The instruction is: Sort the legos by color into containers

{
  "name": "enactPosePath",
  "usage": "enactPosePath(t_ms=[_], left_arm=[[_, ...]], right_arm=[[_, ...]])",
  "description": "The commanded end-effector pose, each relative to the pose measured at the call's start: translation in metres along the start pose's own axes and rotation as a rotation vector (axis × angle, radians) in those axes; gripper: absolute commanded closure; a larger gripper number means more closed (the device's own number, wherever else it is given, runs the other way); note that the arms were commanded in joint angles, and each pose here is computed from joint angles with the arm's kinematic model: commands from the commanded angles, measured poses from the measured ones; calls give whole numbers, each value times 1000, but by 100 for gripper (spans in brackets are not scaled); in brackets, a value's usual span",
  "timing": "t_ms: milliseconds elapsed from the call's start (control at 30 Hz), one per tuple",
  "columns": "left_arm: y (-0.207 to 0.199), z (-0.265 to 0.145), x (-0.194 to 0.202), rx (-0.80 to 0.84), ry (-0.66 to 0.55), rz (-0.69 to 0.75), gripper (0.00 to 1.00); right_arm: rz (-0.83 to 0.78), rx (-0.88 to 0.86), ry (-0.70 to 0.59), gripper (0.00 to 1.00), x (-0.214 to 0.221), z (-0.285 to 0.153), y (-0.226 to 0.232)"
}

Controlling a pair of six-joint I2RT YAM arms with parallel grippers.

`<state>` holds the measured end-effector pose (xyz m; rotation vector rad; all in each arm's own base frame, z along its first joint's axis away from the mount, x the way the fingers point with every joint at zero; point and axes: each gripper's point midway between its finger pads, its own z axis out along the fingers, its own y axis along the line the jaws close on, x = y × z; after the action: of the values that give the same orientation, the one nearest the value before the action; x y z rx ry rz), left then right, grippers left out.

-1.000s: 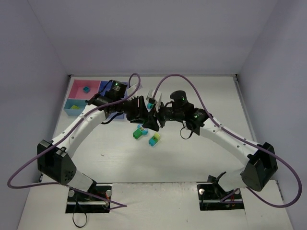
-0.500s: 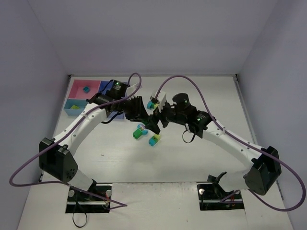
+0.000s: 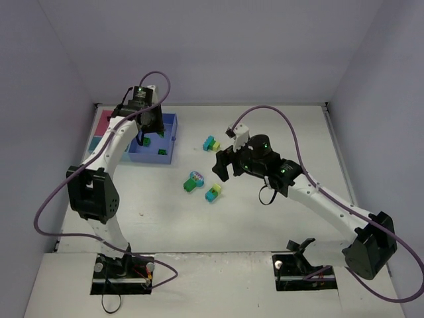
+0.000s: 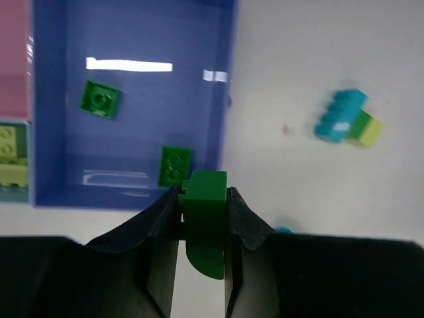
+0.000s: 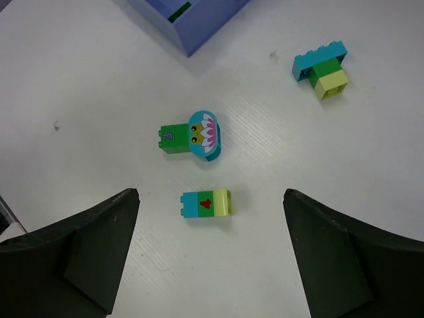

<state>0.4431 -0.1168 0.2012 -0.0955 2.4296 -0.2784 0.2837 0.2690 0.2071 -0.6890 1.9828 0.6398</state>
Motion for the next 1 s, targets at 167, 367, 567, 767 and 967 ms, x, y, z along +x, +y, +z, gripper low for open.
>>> enactPosePath(t_ms=[167,367,567,767,967], left_arm=[[51,46,-61,-199,-147,41,61],[44,35,-74,-166,-211,42,40],[21,-19,-76,-75,-282,65,37],[-20,-60,-11,104,-247,139,37],[-46,-81,74,189,-163,193,37]], right_arm=[[139,9,79,18,25,28,0],[181,12,194,22,63,48,0],[198,20,265,22,89,58,-2],[204,21,305,24,101,68,-4],[216,34,332,35,109,80,-6]])
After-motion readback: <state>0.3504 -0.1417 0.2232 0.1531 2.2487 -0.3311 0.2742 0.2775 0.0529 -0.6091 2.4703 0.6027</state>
